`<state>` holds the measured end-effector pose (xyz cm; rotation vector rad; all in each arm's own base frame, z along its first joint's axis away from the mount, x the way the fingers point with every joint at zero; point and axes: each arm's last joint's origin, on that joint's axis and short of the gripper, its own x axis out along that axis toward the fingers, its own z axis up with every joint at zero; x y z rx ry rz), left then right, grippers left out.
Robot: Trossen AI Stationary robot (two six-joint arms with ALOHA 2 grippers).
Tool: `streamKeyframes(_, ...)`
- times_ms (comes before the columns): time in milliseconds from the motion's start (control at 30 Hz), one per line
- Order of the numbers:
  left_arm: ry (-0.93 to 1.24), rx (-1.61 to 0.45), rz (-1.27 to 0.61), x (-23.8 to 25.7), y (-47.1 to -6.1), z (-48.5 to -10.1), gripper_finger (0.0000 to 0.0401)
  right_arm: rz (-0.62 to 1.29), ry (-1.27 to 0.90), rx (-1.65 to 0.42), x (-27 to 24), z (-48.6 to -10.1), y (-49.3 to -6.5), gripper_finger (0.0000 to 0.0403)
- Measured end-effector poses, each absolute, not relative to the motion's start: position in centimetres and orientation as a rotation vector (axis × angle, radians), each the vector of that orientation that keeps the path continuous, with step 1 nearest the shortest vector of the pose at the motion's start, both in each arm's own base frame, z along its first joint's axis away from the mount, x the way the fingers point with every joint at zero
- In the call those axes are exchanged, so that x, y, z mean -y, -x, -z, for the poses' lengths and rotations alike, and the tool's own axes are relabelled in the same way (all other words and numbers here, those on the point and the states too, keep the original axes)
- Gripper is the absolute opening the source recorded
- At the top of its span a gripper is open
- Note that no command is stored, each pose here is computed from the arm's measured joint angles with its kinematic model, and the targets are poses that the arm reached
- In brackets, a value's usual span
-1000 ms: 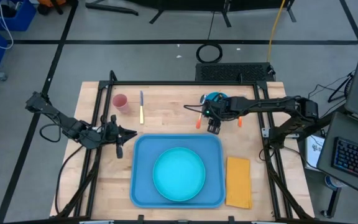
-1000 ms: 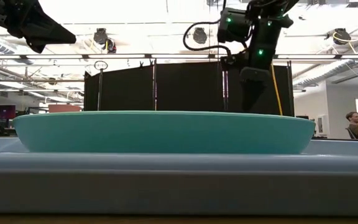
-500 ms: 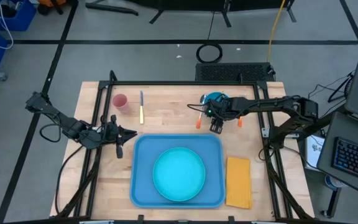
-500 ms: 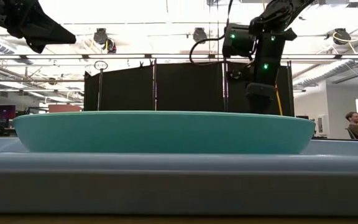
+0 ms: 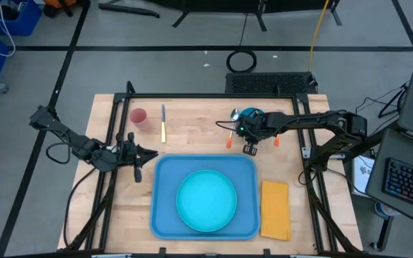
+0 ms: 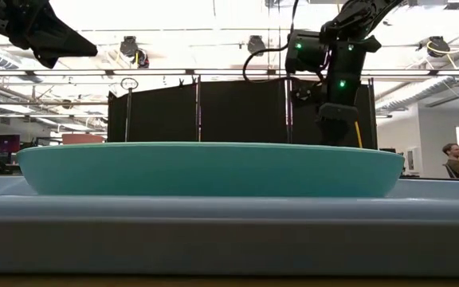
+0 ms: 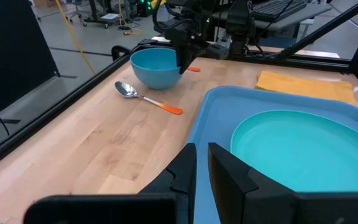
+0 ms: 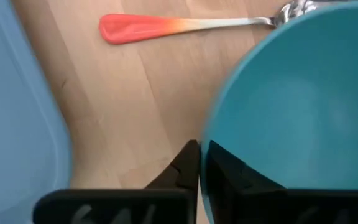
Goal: Set up tray
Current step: Put the blue bowl on top of the light blue plate
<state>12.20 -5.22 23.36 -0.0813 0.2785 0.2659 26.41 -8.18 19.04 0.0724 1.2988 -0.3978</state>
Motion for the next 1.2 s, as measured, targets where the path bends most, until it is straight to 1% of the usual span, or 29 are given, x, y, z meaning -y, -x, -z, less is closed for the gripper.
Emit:
streamKeyframes(300,0.081,-0.279,-0.266,5.2,-12.2,-23.4,0.0047,0.375,-0.04,-1.297,7.6,-19.1,-26.6,0.0003)
streamKeyframes(467,0.081,-0.279,-0.266,5.2,-12.2,-23.4,0.0047,0.395,0.031,-1.297,6.7,-19.2,-26.8,0.0002)
streamKeyframes(633,0.081,-0.28,-0.266,5.2,-12.2,-23.3,0.0047,0.376,0.059,-1.259,5.7,-19.9,-26.9,0.0002)
streamKeyframes(867,0.085,-0.28,-0.269,5.2,-12.2,-23.3,0.0047,0.351,0.065,-1.155,4.0,-22.0,-26.4,0.0001)
streamKeyframes(1200,0.083,-0.282,-0.276,5.2,-12.2,-23.3,0.0047,0.271,0.102,-0.933,1.5,-25.1,-26.3,0.0001)
